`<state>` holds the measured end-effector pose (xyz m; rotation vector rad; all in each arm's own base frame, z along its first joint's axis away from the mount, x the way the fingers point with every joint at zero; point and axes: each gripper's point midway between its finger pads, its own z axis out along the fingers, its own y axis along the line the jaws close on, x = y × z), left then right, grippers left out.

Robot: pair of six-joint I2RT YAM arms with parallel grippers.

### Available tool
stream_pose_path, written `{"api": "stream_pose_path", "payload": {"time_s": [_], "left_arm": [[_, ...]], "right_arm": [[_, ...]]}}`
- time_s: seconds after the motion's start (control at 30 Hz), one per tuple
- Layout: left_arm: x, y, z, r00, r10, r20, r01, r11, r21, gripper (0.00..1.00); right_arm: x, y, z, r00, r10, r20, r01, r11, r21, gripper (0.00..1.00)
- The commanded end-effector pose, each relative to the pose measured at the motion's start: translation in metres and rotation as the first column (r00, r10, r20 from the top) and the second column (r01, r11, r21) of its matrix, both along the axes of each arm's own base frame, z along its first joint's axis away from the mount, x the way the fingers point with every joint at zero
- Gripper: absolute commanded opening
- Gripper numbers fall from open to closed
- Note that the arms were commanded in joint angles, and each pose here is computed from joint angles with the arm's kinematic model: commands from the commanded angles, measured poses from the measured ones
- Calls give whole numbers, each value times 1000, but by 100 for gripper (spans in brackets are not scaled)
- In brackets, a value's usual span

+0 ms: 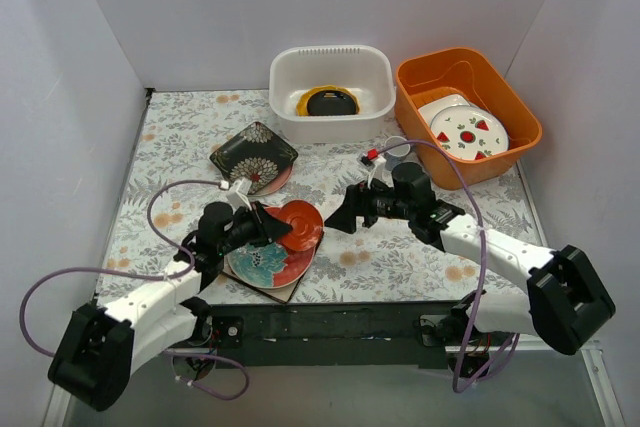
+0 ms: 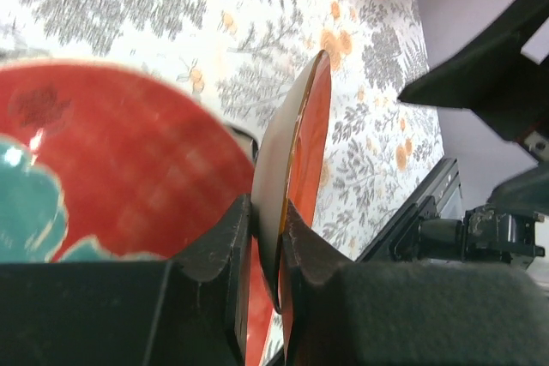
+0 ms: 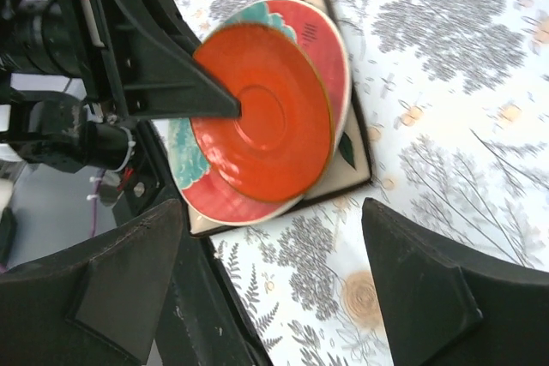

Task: Place the plates into the plastic bin on the countertop
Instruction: Place the plate in the plastic bin.

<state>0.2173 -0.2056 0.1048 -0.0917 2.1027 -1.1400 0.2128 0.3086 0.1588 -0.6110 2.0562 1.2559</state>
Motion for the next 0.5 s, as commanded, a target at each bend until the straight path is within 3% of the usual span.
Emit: {"api": "stream_pose_path", "payload": {"time_s": [0.0, 0.47], "left_arm": [[34, -26, 48, 984, -70, 166, 77, 996, -40, 0], [138, -87, 70, 975, -151, 162, 153, 988, -3, 0]], "right_arm": [[6, -26, 2, 992, -118, 49, 120, 992, -34, 93], [-2, -59, -16, 977, -212, 26, 213, 972, -102, 94]]}}
